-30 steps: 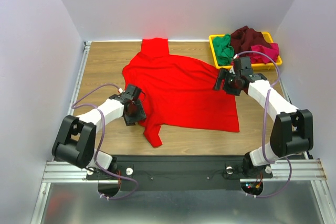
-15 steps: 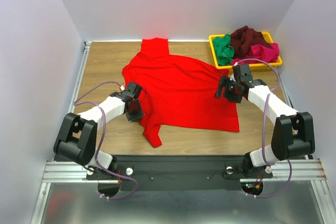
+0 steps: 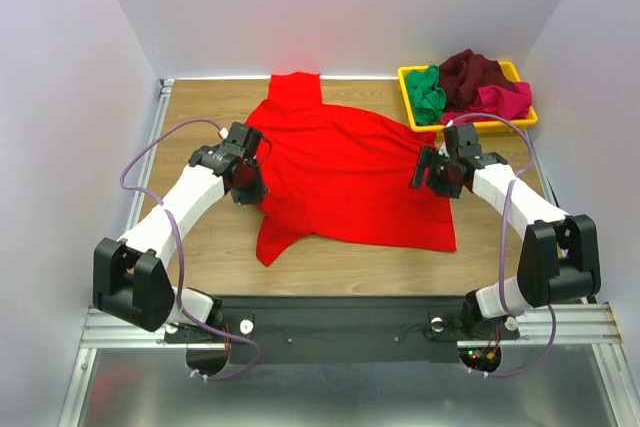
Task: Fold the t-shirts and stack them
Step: Flatten the tshirt out
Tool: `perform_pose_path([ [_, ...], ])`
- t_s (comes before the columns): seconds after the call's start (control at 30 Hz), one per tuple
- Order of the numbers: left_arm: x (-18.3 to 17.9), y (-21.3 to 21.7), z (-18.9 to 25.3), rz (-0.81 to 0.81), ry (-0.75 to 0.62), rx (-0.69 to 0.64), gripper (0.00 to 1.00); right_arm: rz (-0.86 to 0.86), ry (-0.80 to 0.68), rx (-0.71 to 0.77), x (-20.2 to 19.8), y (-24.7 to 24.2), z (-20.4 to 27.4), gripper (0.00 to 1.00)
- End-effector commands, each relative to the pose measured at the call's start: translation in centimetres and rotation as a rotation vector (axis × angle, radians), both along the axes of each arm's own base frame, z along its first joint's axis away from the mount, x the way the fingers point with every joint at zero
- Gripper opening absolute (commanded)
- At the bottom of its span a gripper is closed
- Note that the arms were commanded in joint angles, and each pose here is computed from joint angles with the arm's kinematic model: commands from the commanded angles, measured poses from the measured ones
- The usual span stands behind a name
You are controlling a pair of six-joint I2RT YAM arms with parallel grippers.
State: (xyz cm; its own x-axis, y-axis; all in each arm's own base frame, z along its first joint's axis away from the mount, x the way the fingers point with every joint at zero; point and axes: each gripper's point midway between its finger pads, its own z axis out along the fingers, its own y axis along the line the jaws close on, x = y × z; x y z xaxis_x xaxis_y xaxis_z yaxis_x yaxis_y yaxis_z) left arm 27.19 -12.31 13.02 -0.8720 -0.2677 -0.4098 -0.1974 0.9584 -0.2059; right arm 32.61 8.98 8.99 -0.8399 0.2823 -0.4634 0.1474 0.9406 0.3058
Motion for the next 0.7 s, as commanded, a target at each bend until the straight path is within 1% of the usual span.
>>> perform_pose_path([
  [0.0, -2.2, 2.5, 1.9, -0.005, 0.039, 0.098, 0.00, -0.008, -0.053, -0.008, 0.9, 0.0, 1.3, 0.79],
  [0.03, -1.8, 3.0, 2.7, 0.010, 0.016, 0.116, 0.00, -0.009, -0.050, -0.008, 1.0, 0.0, 1.2, 0.79],
  [0.23, -1.3, 4.8, 4.3, 0.033, -0.005, 0.196, 0.00, -0.010, -0.022, -0.025, 0.8, -0.2, 0.1, 0.79],
  [0.4, -1.0, 5.1, 4.5, 0.014, 0.002, 0.216, 0.00, -0.043, 0.044, -0.073, -0.4, -1.3, -2.3, 0.78],
  [0.5, -1.0, 5.6, 4.9, 0.004, 0.005, 0.234, 0.00, -0.055, 0.064, -0.076, -0.9, -1.4, -3.0, 0.78],
  [0.67, -0.6, 5.2, 5.0, -0.022, -0.001, 0.210, 0.00, -0.061, 0.122, -0.092, -2.0, -1.7, -4.9, 0.78],
])
